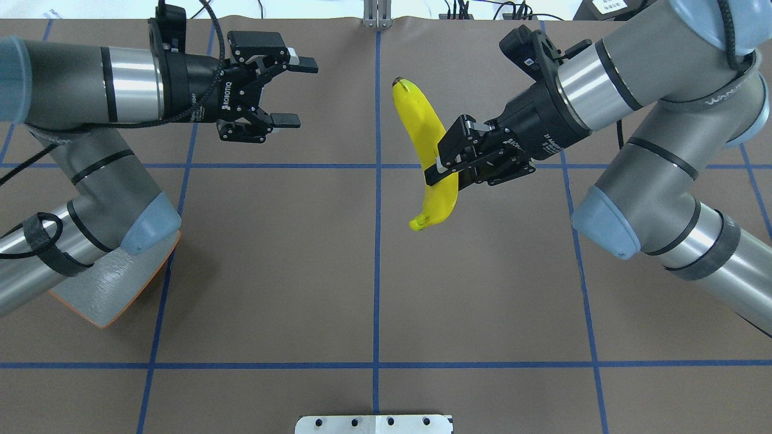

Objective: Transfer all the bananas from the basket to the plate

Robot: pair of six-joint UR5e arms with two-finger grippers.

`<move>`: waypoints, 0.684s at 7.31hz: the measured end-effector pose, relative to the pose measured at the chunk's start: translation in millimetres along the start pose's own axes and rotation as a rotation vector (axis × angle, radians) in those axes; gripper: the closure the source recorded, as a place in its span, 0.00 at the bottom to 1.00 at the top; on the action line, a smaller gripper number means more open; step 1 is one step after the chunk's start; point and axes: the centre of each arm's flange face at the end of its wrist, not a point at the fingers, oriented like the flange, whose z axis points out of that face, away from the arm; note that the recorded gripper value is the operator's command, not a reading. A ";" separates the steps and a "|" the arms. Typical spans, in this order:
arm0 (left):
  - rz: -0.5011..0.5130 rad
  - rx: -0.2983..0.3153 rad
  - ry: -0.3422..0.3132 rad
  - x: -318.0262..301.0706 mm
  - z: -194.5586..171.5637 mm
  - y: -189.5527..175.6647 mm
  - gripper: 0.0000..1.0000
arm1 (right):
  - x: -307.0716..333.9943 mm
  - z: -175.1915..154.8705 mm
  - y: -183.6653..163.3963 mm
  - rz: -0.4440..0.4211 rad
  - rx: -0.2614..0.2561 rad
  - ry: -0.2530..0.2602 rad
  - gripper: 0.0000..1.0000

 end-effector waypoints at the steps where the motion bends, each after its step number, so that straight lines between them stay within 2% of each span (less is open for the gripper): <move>1: -0.014 0.003 0.015 0.7 3.0 5.4 0.00 | 2.0 12.6 1.7 0.053 0.019 0.015 1.00; 3: -0.026 0.033 0.023 -3.8 18.9 6.7 0.00 | 6.4 33.7 2.0 0.159 0.018 0.086 1.00; 5: -0.015 0.065 0.011 -16.8 50.6 4.7 0.00 | 8.7 42.9 4.3 0.198 0.001 0.121 1.00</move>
